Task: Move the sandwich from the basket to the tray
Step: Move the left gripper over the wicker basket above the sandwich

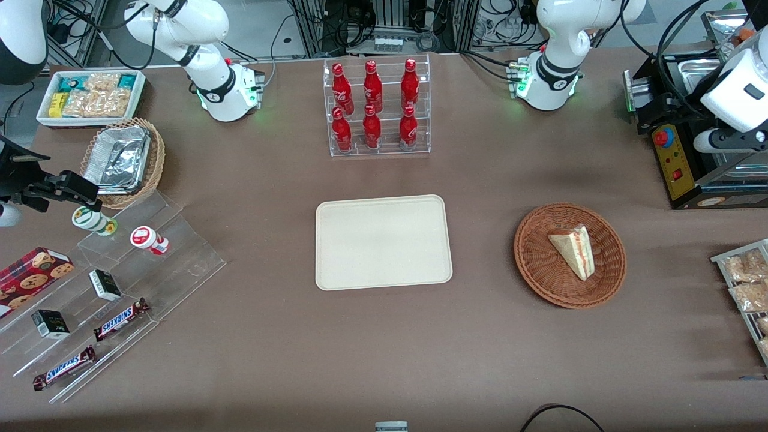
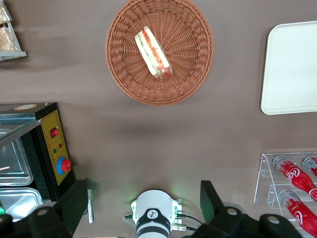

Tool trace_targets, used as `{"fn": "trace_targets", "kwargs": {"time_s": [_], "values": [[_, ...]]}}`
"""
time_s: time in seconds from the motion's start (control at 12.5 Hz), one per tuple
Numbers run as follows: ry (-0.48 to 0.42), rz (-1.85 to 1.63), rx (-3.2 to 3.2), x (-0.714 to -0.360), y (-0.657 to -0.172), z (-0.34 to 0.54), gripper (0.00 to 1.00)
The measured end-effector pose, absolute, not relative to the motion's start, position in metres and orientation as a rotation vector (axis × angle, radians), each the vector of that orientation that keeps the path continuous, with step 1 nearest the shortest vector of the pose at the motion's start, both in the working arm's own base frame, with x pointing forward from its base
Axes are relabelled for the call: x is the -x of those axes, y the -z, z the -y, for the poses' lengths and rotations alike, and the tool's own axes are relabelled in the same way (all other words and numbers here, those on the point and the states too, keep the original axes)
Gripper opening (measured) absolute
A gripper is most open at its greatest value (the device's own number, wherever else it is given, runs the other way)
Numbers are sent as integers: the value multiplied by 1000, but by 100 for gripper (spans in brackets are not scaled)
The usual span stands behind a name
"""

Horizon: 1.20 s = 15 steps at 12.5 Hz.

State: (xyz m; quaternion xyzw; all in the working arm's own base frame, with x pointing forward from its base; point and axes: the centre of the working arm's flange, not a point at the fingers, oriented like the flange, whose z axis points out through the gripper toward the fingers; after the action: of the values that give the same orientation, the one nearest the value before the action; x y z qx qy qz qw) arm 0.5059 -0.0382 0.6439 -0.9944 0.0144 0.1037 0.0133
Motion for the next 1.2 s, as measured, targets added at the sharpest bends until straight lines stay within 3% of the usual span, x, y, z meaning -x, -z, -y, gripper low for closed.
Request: {"fn": "trace_targets", "kwargs": {"time_s": [0.56, 1.2], "values": [[-277, -65, 3103, -517, -616, 43, 100], [-223, -71, 3110, -530, -508, 44, 100]]}}
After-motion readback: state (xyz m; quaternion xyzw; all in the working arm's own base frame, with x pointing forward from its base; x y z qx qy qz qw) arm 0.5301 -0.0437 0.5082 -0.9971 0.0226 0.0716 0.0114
